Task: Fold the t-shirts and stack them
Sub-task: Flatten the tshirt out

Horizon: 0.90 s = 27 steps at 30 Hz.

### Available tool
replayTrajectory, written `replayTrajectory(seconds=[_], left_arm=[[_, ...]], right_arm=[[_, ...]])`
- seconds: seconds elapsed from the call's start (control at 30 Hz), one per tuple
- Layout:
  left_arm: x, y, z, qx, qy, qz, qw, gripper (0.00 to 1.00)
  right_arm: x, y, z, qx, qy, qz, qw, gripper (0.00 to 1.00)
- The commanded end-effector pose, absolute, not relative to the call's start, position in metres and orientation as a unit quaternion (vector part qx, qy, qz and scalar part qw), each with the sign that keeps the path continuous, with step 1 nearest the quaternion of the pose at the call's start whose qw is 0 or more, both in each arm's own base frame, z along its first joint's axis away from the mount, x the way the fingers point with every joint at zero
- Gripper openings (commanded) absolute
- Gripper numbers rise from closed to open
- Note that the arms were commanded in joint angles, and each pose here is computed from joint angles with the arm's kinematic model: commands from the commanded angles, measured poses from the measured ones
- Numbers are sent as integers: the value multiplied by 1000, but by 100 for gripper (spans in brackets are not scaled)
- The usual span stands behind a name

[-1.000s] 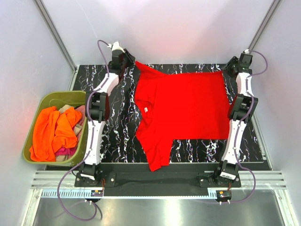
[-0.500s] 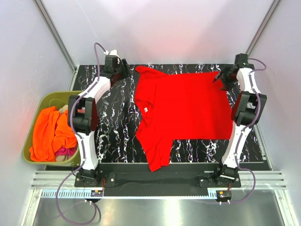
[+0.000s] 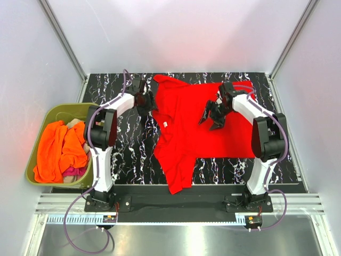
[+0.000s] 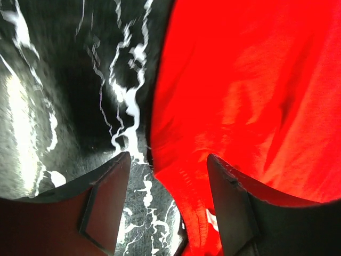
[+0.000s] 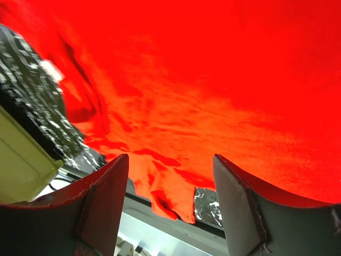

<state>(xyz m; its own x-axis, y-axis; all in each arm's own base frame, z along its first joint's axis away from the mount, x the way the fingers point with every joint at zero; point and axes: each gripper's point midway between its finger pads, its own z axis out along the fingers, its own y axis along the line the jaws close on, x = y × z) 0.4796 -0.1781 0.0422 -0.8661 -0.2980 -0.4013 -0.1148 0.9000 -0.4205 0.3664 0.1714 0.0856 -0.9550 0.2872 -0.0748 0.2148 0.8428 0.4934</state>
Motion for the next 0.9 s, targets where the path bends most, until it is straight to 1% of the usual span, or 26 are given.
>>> replayTrajectory(seconds=[0.0,0.03,0.07,0.13,0.17,0.2,0.27,0.3,0.37,0.4,0.43,0.47,0.5,0.57,0.6,0.63,0.67,0.7,0.73,0.77,0.8,0.83,0.87], left_arm=[[476,-187,29,-137,947,-207,203,64],[477,-190,29,-139,946,-213,199,63],[476,-192,25,-142,947,-214,193,56],[474,-191,21,-153,948,-212,184,49],[473,-189,21,-154,948,-208,184,39],[470,-186,20,-153,950,-201,182,31],[476,-171,23,-160,952,-174,193,19],[479,-164,25,-156,953,-164,200,7],[494,-143,34,-161,952,-139,222,1],[499,-134,34,-146,954,-124,230,0],[515,-120,46,-145,951,-101,254,0],[521,-114,50,-137,951,-90,263,0],[528,-102,47,-123,953,-63,270,0],[552,-92,65,-108,946,-53,302,0],[558,-88,59,-89,948,-40,304,5],[571,-81,78,-88,941,-20,327,21],[573,-79,84,-83,939,-2,333,37],[574,-76,96,-81,936,20,342,45],[568,-69,106,-86,934,50,343,50],[560,-78,110,-79,935,53,343,62],[552,-82,134,-91,928,46,359,68],[534,-85,120,-95,936,45,336,70],[522,-91,119,-98,939,30,327,74]], right_arm=[[370,181,106,124,946,278,111,70],[368,181,103,122,947,276,108,70],[366,180,101,121,949,273,105,70],[366,178,95,117,952,264,104,70],[366,177,93,115,952,263,103,70],[366,177,90,113,954,261,100,69],[364,177,80,115,955,258,86,65],[363,177,75,118,956,256,79,64],[359,175,62,125,959,246,63,60],[358,173,59,128,960,241,62,59],[356,172,54,132,961,237,56,57],[356,172,53,134,962,233,56,54],[355,171,50,135,962,231,52,53],[354,172,50,133,962,233,49,53],[353,173,51,129,962,237,48,53],[354,173,54,126,961,240,51,53],[354,174,56,125,961,242,51,53],[354,174,58,123,961,244,52,53],[353,175,61,121,960,246,53,54],[351,178,64,116,960,249,53,54],[349,180,68,111,960,253,55,55],[348,183,68,104,960,254,55,55],[346,185,69,97,960,255,56,56]])
